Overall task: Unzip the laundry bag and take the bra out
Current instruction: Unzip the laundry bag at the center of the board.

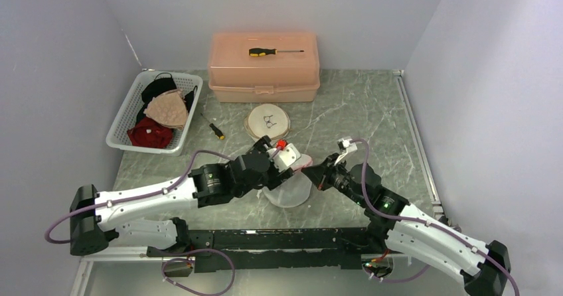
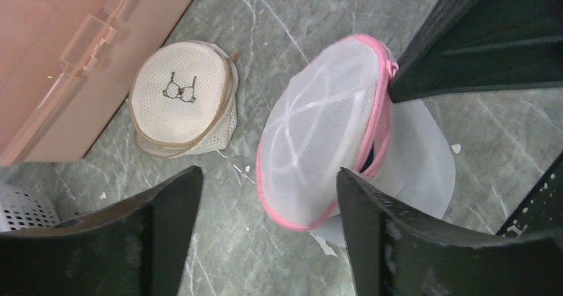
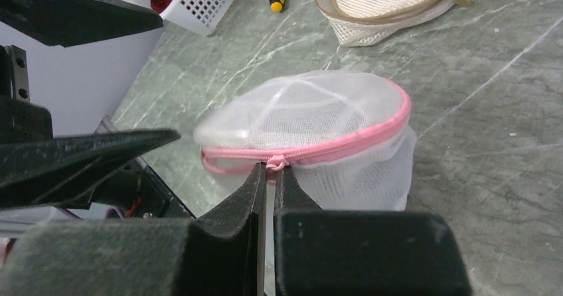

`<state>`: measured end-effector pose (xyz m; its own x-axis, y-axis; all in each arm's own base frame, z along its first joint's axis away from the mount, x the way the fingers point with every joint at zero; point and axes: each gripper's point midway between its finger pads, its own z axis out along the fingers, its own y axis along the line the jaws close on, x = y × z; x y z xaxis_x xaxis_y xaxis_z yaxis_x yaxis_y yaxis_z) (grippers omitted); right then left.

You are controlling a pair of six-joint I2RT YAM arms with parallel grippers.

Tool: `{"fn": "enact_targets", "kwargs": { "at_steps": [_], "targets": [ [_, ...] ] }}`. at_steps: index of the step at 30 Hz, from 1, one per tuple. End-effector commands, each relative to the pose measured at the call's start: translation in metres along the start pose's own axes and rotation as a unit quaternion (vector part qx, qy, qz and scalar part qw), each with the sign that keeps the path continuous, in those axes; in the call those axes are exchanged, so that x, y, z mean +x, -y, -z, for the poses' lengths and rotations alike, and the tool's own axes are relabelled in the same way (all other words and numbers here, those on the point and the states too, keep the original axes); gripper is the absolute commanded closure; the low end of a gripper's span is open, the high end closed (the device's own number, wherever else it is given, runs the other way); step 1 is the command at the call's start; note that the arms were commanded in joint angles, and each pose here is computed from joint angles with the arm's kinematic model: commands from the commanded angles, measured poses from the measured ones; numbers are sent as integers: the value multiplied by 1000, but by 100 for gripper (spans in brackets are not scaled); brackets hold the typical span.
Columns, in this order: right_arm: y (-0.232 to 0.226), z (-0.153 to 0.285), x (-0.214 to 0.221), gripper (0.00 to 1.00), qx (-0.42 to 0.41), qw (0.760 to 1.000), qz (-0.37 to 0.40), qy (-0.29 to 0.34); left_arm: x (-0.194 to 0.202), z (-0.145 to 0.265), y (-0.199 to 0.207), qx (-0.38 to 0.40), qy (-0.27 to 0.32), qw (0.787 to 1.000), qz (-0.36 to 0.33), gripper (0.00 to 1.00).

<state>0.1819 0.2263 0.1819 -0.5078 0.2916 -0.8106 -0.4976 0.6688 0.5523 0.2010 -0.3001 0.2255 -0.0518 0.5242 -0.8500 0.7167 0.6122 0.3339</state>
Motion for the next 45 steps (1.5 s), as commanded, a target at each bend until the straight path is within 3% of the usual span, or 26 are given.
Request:
{"fn": "enact_targets", "kwargs": {
  "at_steps": [1,7,11,16,24,26,29,33,37,45],
  "targets": [
    [-10,-2,-12,100,-27,999,8,31,1,18,4,22,28,997,64,15],
    [-10,-5,5,100,-40,999,8,2,-20,46,37,148,92,982,75,11],
    [-10,-8,10,100,-42,999,4,-7,-22,28,64,201,35,978,46,11],
    [-10,-7,11,100,-40,999,3,-11,-7,-2,78,196,-29,980,35,12],
    [-19,1,3,100,-56,998,-1,-3,20,-22,72,151,-75,986,17,19],
    [-24,4,1,100,-68,998,-1,-4,26,-25,74,150,-85,985,11,25],
    [-31,7,-2,100,-81,997,3,-3,32,-33,74,142,-97,985,0,46],
    [-37,12,-9,100,-92,996,12,-1,37,-37,63,107,-102,989,-6,95],
    [-40,19,-18,100,-92,996,22,8,36,-30,52,87,-87,992,-5,97],
    [-2,19,-15,100,6,1000,1,20,36,-9,37,77,-56,995,-1,97]
  ]
}}
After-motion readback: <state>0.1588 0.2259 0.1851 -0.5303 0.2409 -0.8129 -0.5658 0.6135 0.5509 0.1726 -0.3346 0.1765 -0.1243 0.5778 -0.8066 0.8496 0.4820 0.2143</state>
